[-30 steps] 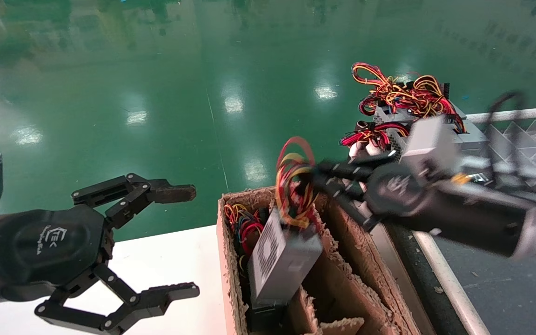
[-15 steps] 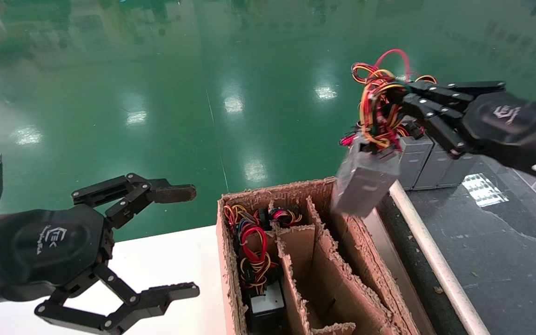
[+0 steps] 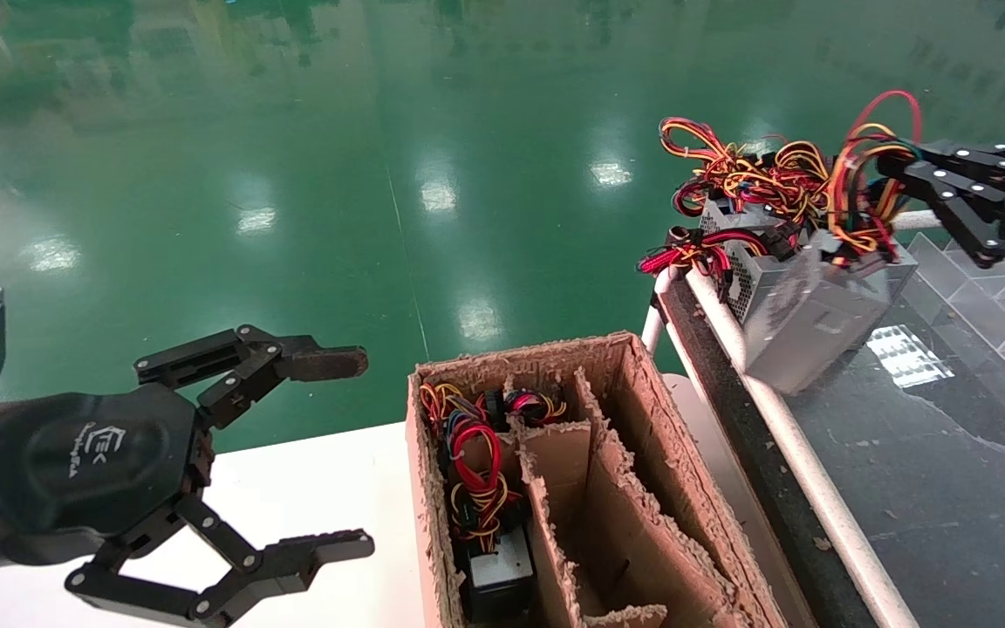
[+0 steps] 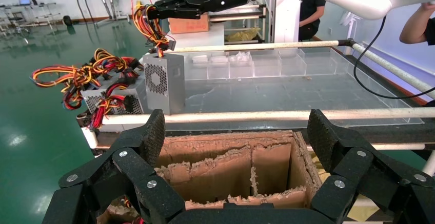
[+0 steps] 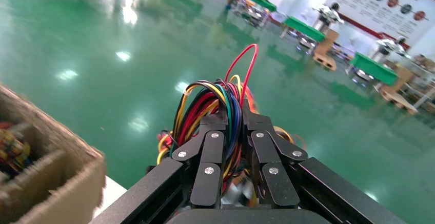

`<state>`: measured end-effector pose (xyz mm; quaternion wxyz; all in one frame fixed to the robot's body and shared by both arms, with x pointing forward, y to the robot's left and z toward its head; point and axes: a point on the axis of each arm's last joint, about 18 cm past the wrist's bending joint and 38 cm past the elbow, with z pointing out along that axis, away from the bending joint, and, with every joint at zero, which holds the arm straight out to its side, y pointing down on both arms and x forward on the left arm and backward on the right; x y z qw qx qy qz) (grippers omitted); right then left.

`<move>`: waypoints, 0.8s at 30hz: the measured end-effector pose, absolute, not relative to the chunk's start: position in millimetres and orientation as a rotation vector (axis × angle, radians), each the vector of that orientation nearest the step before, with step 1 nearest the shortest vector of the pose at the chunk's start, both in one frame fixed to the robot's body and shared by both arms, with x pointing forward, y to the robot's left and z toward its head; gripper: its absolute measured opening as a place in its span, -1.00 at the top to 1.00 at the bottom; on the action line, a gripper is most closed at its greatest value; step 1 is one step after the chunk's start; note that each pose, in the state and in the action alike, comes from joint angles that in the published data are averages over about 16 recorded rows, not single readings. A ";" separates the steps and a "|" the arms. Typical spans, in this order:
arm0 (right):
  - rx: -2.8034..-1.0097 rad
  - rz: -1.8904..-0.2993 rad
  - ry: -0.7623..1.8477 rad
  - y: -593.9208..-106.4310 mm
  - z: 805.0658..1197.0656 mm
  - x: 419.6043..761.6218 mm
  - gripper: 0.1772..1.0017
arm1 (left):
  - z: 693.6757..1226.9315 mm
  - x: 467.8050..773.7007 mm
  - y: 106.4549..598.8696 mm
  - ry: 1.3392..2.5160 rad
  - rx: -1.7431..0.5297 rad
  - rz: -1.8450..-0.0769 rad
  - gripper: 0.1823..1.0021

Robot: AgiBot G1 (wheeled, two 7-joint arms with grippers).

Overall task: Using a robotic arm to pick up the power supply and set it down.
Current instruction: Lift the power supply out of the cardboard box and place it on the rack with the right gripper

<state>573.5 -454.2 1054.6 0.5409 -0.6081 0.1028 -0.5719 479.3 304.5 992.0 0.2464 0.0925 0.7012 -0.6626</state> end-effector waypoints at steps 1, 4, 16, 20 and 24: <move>-1.449 -1.368 0.256 -458.8 1052.9 575.3 0.87 | 992.0 479.3 304.5 1.913 0.252 -1.807 -1.00; -1.462 -1.387 0.289 -470.2 1046.8 580.8 0.87 | 992.0 479.3 304.5 1.913 0.252 -1.807 -1.00; -1.525 -1.389 0.335 -483.2 1025.4 603.2 0.87 | 992.0 479.3 304.5 1.913 0.252 -1.807 -1.00; -1.536 -1.377 0.311 -478.8 1023.9 606.8 0.87 | 992.0 479.3 304.5 1.913 0.252 -1.807 -1.00; -1.545 -1.369 0.279 -472.9 1023.5 609.5 0.87 | 992.0 479.3 304.5 1.913 0.252 -1.807 -1.00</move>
